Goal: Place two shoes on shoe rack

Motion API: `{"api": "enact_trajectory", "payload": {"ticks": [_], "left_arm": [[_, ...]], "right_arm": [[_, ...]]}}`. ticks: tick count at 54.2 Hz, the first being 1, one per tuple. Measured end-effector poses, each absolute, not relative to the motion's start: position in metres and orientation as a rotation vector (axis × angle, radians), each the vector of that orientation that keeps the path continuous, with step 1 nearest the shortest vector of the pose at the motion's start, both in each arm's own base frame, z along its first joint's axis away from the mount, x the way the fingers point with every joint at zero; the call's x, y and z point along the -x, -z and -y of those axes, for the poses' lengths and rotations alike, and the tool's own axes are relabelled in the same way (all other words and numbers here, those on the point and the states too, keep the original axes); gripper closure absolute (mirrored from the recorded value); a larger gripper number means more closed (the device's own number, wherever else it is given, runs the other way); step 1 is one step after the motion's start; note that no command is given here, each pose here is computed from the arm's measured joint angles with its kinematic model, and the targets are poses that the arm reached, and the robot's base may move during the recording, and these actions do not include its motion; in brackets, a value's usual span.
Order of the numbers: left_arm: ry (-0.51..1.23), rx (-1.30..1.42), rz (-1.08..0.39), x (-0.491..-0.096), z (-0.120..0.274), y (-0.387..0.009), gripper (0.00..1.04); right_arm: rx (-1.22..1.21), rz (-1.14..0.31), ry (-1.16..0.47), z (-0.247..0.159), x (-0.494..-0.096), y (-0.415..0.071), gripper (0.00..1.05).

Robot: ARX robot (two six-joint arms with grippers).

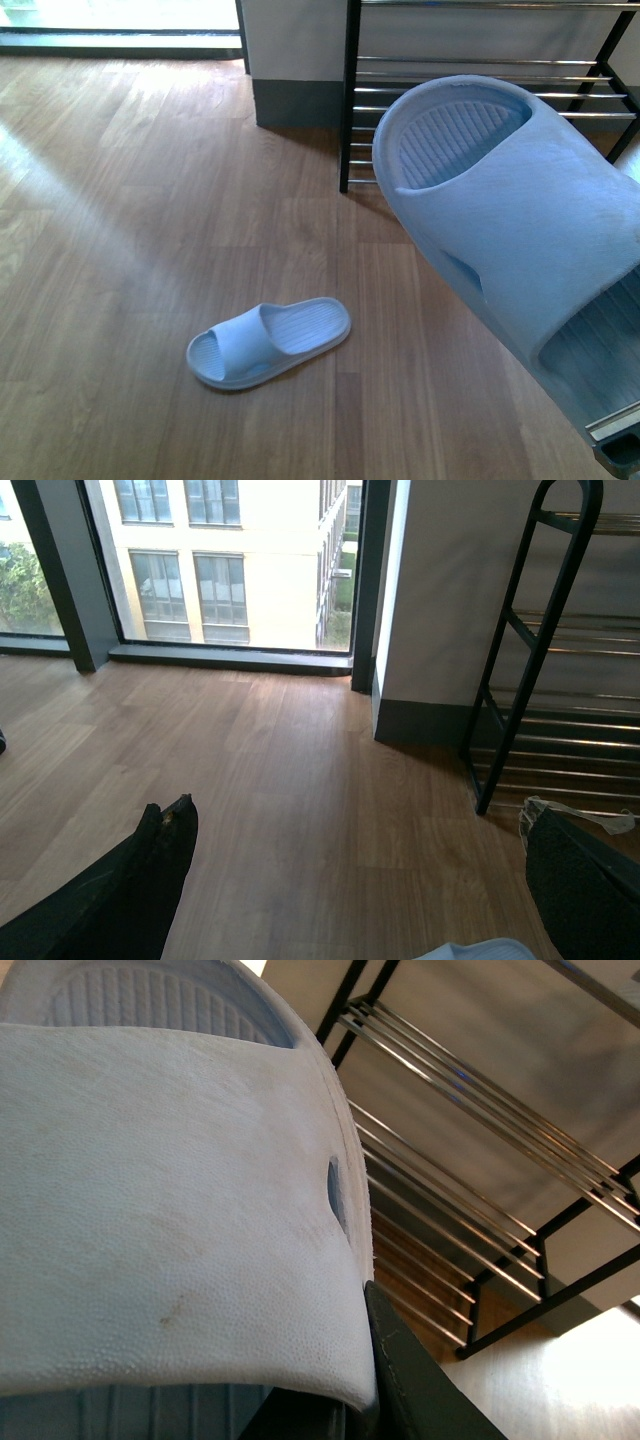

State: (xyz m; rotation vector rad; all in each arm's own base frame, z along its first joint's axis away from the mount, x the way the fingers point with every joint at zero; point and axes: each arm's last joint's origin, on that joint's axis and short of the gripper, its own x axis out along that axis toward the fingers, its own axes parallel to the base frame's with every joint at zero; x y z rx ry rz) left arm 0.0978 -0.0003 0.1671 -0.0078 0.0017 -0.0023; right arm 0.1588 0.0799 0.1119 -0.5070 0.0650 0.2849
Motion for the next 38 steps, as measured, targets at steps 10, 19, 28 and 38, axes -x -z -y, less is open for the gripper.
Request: {"api": "enact_trajectory", "payload": {"ticks": [10,19,28,38], "left_arm": [[0.005,0.007,-0.001,-0.098,0.0,-0.167,0.09],[-0.06,0.086,-0.106,-0.099,0.001,-0.166,0.09],[-0.17,0.515,-0.335,-0.141,0.017,-0.162,0.09],[-0.314,0.783,-0.596,-0.22,0.037,-0.109,0.09]], "right_arm": [[0.509,-0.071,-0.275,-0.079,-0.159,-0.111,1.03],[0.509,-0.074,-0.271,-0.078,-0.16,-0.111,1.03],[0.51,-0.075,-0.276,-0.078,-0.16,-0.111,1.03],[0.511,-0.078,-0.278,-0.078,-0.16,-0.11,1.03]]}}
